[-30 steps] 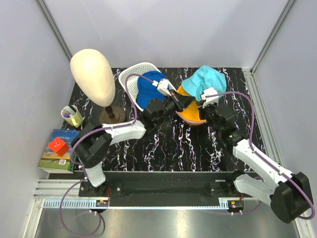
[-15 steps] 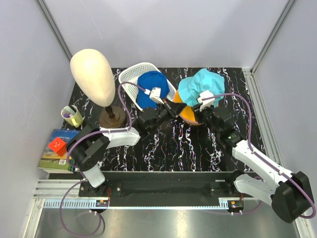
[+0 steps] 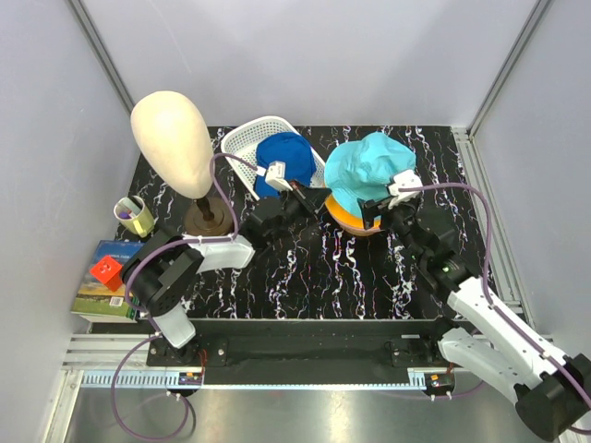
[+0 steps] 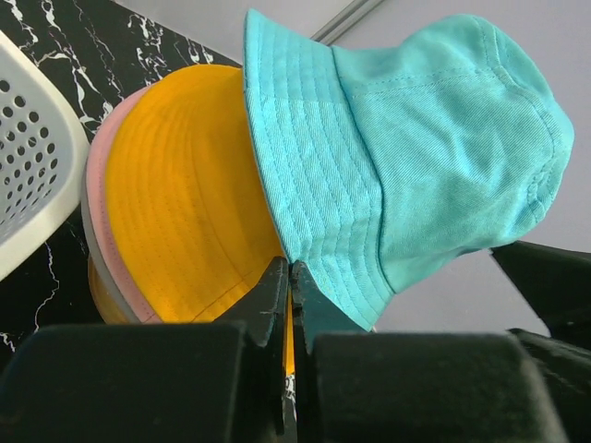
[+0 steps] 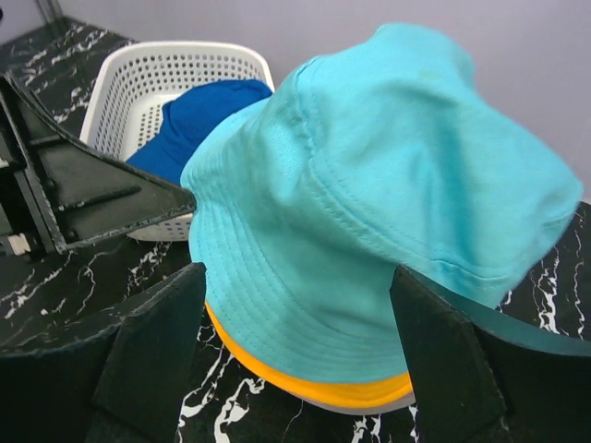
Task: Stack the hats
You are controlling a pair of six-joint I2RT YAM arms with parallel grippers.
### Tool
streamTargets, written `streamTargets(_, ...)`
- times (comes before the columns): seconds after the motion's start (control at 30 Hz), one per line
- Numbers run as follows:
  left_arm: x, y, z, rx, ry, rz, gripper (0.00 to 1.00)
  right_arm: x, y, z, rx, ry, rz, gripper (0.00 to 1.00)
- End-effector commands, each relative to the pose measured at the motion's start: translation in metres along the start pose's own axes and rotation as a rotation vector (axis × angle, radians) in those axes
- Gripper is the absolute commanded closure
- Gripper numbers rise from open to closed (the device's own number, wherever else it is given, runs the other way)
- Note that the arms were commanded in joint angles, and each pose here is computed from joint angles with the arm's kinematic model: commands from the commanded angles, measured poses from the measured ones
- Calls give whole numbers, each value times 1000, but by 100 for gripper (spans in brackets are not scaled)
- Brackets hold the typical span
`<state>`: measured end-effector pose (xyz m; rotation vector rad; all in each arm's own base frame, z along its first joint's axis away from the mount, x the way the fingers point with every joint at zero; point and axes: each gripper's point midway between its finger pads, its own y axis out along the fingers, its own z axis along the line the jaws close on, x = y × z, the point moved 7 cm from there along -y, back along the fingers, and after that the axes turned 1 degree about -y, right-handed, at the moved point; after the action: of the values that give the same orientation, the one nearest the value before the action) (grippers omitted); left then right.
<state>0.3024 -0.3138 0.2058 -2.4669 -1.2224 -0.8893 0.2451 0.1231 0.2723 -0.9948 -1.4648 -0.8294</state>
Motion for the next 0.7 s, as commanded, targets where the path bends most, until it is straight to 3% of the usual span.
streamTargets(0.0, 3, 5, 13, 47, 37, -28, 100, 42, -15, -13, -87, 92, -95, 10)
streamTargets(0.17, -8, 13, 35, 149, 116, 28, 100, 67, -7, -27, -177, 136, -55, 7)
streamTargets(0.3, -4, 23, 42, 206, 191, 46, 100, 79, 19, -48, -102, 232, -23, 9)
streamTargets(0.53, 30, 48, 41, 254, 353, 68, 100, 50, 55, -107, -103, 435, 65, 12)
streamTargets(0.67, 55, 62, 46, 250, 396, 86, 100, 35, 61, -138, -81, 506, 29, 14)
